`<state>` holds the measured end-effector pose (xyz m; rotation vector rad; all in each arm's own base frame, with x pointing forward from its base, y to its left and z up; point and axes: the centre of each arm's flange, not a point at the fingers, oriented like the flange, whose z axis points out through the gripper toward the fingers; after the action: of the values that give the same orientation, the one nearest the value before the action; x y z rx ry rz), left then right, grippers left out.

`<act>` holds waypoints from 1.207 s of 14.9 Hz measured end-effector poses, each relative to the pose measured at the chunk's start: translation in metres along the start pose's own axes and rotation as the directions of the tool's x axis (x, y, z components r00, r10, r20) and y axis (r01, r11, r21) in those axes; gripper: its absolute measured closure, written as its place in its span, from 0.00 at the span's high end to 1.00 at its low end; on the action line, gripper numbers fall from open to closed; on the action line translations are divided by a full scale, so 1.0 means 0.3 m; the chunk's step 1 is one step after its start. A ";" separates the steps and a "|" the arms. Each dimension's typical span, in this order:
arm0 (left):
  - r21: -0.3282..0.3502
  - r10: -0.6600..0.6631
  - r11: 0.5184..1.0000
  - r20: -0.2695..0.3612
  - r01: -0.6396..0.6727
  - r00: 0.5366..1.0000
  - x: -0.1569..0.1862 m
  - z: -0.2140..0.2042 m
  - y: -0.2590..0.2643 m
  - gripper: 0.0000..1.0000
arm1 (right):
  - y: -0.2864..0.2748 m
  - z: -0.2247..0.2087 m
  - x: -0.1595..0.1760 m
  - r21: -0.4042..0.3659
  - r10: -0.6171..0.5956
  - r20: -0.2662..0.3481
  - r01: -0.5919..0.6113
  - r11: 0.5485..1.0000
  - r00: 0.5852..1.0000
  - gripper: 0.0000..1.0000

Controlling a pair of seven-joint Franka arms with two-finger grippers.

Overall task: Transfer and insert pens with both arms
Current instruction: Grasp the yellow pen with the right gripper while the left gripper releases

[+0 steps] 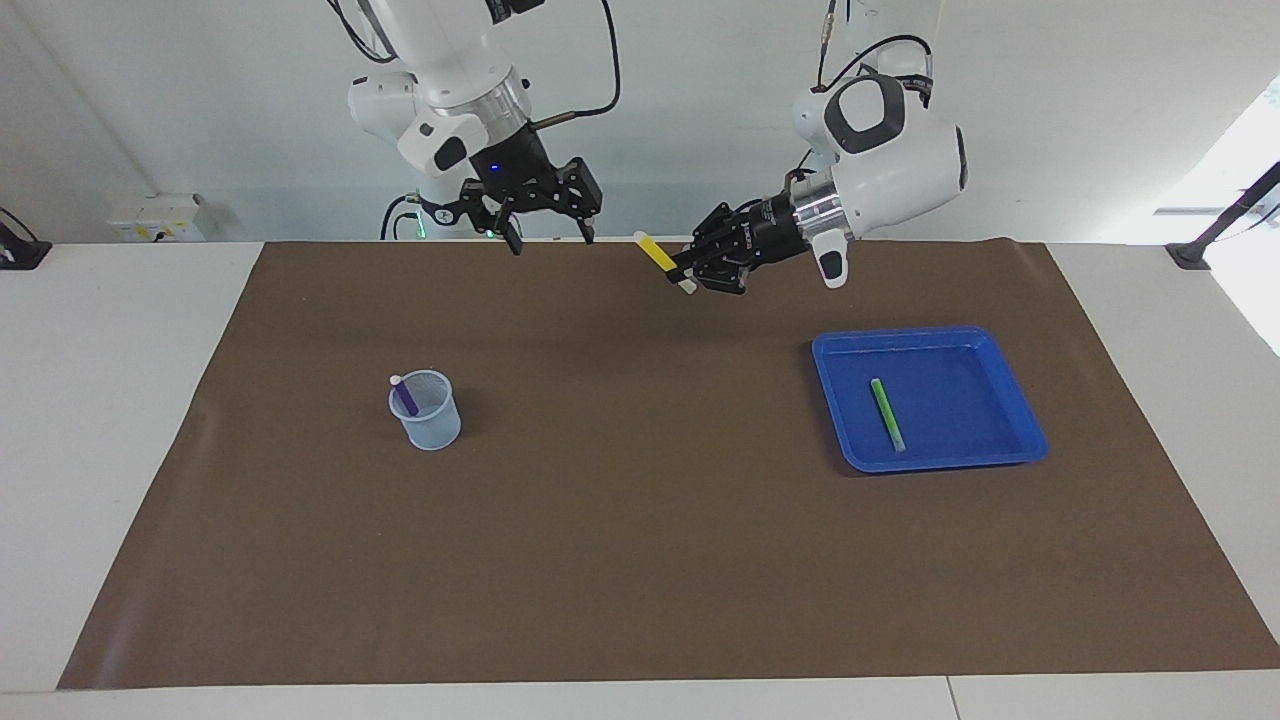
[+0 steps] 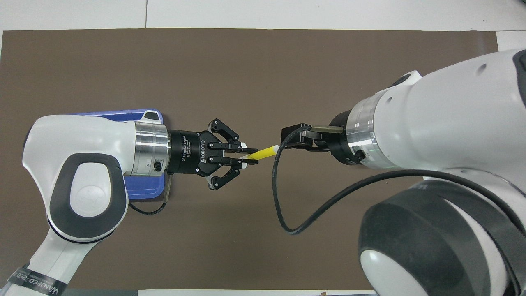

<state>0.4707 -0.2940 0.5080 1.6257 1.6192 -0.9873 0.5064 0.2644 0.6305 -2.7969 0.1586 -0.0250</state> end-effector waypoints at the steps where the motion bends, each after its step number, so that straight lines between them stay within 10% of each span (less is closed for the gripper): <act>1: -0.005 -0.003 1.000 0.002 0.003 1.000 0.002 -0.001 -0.003 0.17 | -0.010 0.003 -0.001 0.013 -0.001 0.000 0.001 1.000 1.000 1.00; 18: -0.061 -0.046 0.997 0.050 0.049 0.998 0.004 -0.012 0.009 0.17 | -0.117 0.088 0.007 0.104 -0.030 -0.027 0.033 0.994 0.999 0.92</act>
<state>0.4735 -0.2905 0.5085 1.5164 1.6467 -0.9832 0.5131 0.3058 0.6173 -2.6950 0.1155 -0.0749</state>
